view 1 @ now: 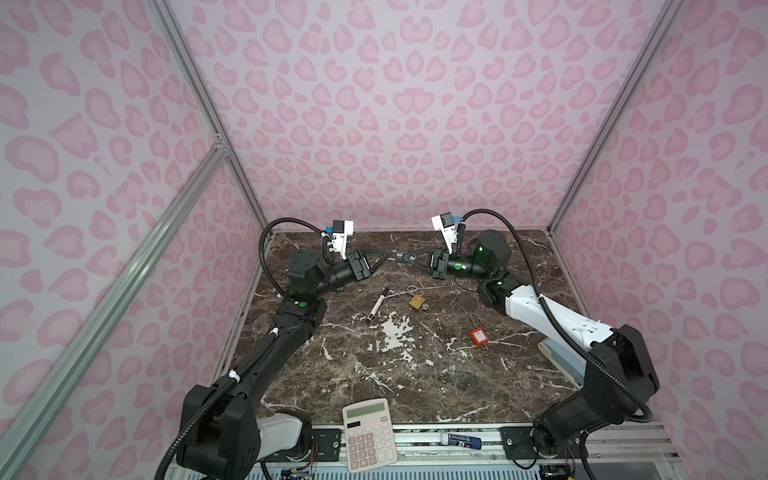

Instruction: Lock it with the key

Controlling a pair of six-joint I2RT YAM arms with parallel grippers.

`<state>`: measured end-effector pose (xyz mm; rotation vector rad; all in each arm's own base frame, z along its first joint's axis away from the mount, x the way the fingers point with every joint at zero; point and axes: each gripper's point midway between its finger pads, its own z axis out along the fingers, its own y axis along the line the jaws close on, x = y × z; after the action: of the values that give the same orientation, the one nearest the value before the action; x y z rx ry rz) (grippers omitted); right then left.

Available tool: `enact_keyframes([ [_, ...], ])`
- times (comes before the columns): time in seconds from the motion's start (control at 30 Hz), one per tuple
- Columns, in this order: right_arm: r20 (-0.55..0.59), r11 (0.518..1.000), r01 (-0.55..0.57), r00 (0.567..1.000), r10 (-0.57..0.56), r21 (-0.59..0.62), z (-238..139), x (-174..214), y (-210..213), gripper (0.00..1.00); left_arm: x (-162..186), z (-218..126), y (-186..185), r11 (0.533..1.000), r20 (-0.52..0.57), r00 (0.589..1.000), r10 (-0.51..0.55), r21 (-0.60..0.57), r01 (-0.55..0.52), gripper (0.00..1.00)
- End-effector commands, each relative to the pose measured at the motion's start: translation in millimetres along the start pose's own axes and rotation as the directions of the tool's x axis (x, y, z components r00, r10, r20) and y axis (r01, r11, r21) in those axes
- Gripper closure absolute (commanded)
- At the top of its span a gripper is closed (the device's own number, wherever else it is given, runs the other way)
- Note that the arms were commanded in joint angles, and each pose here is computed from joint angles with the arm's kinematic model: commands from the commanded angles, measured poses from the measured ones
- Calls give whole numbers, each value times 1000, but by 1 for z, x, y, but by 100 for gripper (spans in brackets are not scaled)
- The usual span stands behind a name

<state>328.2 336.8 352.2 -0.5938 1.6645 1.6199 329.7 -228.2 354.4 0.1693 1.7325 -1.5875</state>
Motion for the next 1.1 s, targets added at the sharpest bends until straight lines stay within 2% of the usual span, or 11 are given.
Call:
enact_keyframes([
  [0.0,26,999,17,1000,-16,-44,-1,-7,8,100,0,-1,-6,1000,-3,1000,24,18,-24,66],
  [0.17,25,999,14,1000,-13,-48,-1,-7,8,100,0,-1,-7,999,-3,1000,29,19,-29,80],
  [0.33,19,999,13,1000,-12,-53,-1,-6,9,100,0,-2,-6,999,-1,1000,31,18,-31,88],
  [0.43,6,998,-2,1000,2,-62,0,-4,10,100,1,-2,-7,999,-4,999,36,20,-36,96],
  [0.67,-18,992,-69,998,68,-105,4,-3,10,100,3,-1,-11,998,-16,999,51,38,-51,96],
  [0.87,-27,969,-132,991,130,-208,8,-10,23,100,8,0,-13,996,-35,997,68,52,-66,96],
  [1.07,-28,981,-115,993,113,-154,12,-8,12,100,14,3,-17,995,-59,995,75,69,-71,96],
])
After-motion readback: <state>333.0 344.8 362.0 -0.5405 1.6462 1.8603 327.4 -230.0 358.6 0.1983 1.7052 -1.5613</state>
